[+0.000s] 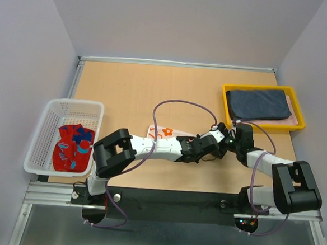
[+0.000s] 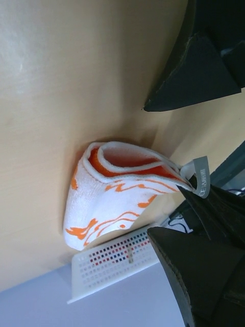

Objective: Fold and stack the towels
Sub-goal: Neatly place the folded towel into the bin

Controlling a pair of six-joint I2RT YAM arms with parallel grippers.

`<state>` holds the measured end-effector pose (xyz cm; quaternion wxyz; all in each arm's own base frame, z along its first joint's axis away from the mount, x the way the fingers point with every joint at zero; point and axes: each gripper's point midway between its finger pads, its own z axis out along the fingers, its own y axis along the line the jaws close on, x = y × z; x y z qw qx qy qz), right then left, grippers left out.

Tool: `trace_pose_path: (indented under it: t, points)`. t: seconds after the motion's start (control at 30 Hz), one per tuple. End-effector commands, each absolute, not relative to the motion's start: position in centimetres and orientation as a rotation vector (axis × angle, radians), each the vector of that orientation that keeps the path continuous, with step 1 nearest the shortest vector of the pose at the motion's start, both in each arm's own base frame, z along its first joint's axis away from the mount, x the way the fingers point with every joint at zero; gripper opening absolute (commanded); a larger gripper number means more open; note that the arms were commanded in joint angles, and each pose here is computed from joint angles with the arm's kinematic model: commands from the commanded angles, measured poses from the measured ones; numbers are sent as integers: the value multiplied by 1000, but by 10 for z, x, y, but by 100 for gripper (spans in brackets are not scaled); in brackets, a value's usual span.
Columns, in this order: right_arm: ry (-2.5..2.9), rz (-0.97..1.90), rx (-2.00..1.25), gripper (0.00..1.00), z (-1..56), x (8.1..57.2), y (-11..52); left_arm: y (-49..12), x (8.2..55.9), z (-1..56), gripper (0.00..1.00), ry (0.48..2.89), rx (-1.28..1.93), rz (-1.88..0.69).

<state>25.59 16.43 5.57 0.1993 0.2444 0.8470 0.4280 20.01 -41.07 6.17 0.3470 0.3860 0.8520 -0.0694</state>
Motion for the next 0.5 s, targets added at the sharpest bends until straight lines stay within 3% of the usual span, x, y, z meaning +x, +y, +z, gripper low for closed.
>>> trace_pose_path:
  t: [0.0, 0.47]
  points:
    - [2397, 1234, 713, 100, 40, 245, 175, -411, 204, 87, 0, 2173, 939, -224]
    - [2453, 1261, 786, 96, 11, 247, 208, -416, 202, 86, 0, 2196, 906, -259]
